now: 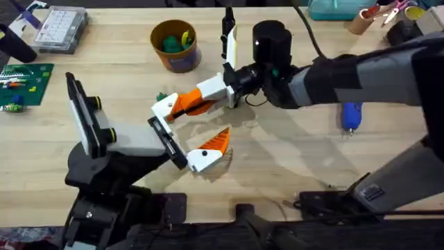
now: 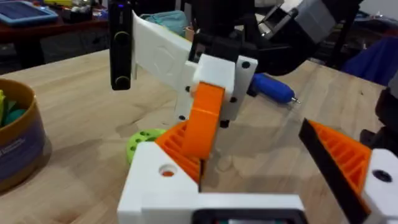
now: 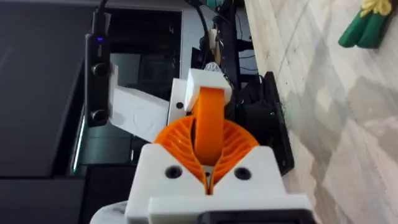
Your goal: Pick up the gripper from the table and insert it into the empty holder that is missing its gripper. Then pick up a screw, insert it into the mounting hole, and use the screwdriver to tighten it. Finally, clean up the table by picking up the vegetable and placing it into the bucket.
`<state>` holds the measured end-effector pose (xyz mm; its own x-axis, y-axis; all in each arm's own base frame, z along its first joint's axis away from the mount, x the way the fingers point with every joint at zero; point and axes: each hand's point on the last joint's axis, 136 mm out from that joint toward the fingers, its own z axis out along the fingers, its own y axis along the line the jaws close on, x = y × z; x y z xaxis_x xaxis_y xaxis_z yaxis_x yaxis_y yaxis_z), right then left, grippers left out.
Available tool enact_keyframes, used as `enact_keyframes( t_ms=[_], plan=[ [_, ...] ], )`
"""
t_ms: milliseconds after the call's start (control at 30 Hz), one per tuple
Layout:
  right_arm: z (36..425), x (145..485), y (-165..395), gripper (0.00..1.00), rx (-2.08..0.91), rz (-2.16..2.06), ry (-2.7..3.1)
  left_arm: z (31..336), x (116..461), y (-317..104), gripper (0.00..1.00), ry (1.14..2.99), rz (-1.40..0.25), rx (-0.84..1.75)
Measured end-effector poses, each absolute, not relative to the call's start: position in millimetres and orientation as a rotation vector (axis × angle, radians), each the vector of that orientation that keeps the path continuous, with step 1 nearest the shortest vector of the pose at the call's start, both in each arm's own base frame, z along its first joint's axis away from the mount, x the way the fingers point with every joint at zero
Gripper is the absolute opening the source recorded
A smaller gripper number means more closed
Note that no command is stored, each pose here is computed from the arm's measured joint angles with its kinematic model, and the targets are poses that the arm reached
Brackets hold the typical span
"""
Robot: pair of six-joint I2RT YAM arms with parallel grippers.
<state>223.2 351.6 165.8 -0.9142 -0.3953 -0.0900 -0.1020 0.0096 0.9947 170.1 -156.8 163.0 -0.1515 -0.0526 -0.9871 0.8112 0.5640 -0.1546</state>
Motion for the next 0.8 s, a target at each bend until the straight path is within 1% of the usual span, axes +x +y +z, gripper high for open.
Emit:
enact_keyframes(
  t_ms=[800],
  plan=[
    [164.5,226.7,350.3,0.017,0.527,-2.008,-2.066,163.0,167.5,-158.5,0.987,1.543,-0.876,0.681]
  ],
)
